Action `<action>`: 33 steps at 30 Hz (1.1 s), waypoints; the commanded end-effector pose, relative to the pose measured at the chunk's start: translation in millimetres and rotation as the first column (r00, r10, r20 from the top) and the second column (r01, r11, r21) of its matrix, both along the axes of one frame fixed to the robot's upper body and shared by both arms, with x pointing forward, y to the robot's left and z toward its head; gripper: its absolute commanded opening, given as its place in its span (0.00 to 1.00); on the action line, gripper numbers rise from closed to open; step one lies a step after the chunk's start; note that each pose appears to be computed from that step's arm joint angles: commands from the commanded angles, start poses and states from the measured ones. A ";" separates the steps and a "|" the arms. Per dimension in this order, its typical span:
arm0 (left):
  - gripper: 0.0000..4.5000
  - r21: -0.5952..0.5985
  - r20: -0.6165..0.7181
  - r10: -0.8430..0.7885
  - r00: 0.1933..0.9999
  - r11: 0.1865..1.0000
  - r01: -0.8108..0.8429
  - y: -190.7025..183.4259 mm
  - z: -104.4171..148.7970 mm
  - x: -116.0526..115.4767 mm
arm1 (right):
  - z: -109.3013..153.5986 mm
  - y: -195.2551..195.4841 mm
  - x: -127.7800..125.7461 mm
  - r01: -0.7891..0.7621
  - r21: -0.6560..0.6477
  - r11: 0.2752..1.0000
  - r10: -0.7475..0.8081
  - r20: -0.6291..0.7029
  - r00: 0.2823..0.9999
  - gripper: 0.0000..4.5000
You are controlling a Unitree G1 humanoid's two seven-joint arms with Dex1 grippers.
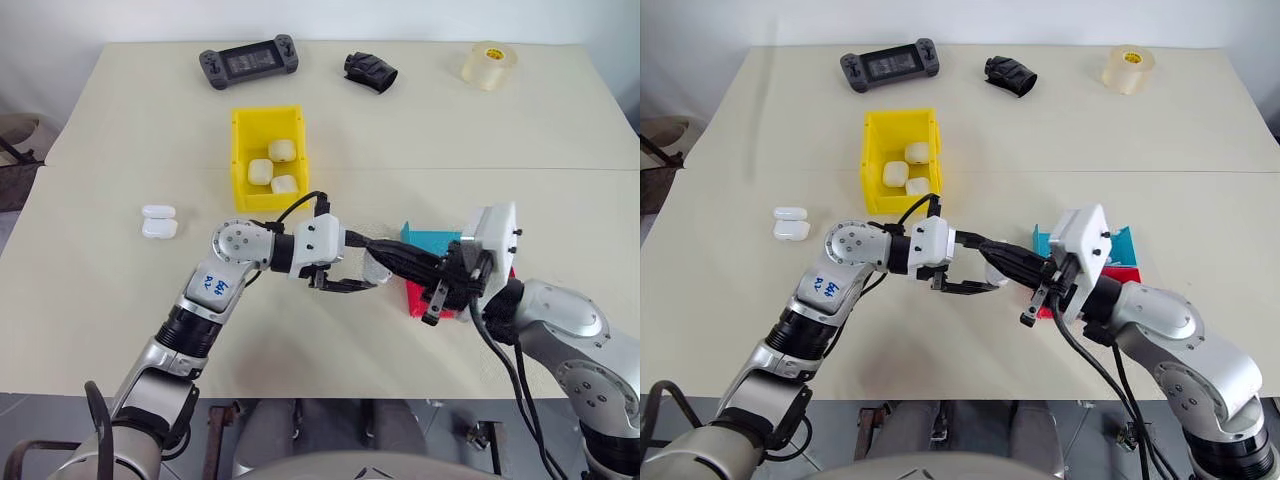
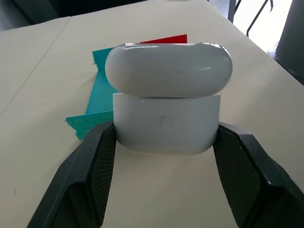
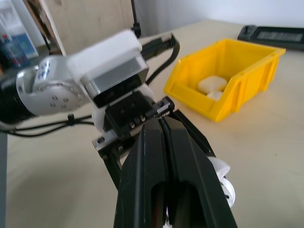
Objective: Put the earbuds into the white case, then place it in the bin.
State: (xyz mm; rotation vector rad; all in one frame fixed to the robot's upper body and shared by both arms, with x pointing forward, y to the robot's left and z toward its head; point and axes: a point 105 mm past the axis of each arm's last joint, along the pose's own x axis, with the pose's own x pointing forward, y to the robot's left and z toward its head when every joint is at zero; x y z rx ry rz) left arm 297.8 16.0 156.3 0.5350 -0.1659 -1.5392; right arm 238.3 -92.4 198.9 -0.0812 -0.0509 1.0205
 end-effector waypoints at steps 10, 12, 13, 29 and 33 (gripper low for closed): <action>0.61 -0.077 0.087 0.019 0.996 0.997 -0.012 8.9 16.9 -1.6 | -15.0 -46.4 1.5 0.127 -0.047 0.991 -0.129 -0.048 0.990 0.01; 0.61 -0.107 0.094 0.042 0.995 0.994 -0.032 11.4 20.4 0.6 | -16.9 -56.0 0.9 0.143 -0.032 0.989 -0.144 -0.055 0.988 0.01; 0.61 -0.121 0.093 0.042 0.995 0.992 -0.031 12.0 22.4 0.3 | -18.9 -59.9 0.4 0.147 -0.028 0.989 -0.149 -0.067 0.987 0.01; 0.61 -0.429 0.033 0.533 0.845 0.771 -0.470 68.9 64.0 46.9 | 3.0 -88.8 -20.8 0.190 0.131 0.973 -0.200 0.069 0.977 0.36; 0.61 -0.518 0.016 0.691 0.723 0.624 -0.585 91.8 87.6 69.4 | 3.1 -90.0 -20.2 0.218 0.130 0.967 -0.230 0.088 0.969 0.67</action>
